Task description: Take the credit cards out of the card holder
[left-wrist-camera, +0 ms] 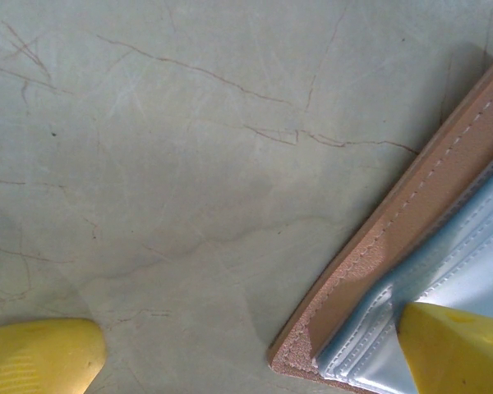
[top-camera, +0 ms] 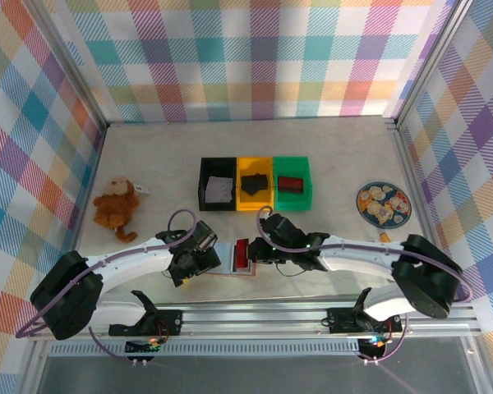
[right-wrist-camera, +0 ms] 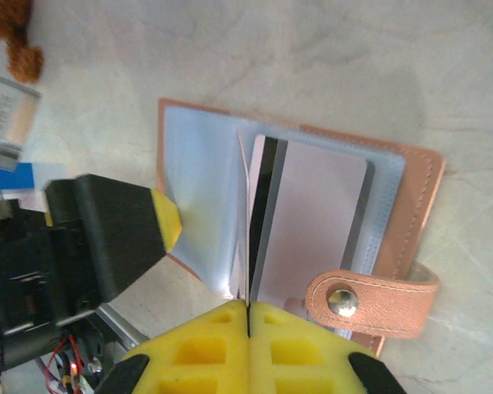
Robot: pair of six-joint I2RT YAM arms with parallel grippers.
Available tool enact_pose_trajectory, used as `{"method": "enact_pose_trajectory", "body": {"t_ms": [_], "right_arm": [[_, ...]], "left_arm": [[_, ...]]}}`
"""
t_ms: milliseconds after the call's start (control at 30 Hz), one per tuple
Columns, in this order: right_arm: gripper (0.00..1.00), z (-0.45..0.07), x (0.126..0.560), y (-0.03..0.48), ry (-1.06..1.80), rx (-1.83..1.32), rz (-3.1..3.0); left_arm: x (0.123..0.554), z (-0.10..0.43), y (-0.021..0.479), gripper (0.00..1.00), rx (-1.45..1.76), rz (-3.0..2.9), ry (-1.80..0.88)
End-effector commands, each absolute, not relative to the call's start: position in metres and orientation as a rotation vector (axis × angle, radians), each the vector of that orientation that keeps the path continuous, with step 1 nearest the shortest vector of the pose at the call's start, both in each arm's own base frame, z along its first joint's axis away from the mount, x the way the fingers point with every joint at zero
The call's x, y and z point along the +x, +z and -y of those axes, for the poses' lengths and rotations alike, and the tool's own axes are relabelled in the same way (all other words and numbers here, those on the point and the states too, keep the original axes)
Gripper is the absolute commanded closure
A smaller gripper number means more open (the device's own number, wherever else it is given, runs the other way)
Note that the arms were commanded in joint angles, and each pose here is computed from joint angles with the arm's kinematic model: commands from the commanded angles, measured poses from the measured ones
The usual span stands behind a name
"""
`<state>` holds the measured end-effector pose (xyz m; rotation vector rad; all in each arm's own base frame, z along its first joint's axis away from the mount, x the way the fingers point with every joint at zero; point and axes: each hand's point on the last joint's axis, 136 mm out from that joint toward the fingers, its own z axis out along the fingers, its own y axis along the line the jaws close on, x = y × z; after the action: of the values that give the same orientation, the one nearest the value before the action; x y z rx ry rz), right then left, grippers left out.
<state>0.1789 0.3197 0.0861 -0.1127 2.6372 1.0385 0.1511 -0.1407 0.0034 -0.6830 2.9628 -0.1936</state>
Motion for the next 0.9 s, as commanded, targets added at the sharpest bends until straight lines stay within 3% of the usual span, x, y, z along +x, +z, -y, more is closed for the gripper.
{"method": "enact_pose_trajectory", "body": {"t_ms": [0, 400, 867], "right_arm": [[1.00, -0.297, 0.189, 0.100, 0.955, -0.095, -2.585], [1.00, -0.201, 0.247, 0.178, 0.779, 0.292, -2.354], [1.00, -0.194, 0.280, 0.208, 0.862, 0.520, -2.230]], "left_arm": [[0.148, 0.181, -0.024, 0.05, -0.716, -3.010, -0.505], [0.168, 0.190, 0.033, 0.04, -0.617, -2.903, -0.607], [0.177, 0.181, 0.079, 0.04, -0.527, -2.799, -0.605]]}}
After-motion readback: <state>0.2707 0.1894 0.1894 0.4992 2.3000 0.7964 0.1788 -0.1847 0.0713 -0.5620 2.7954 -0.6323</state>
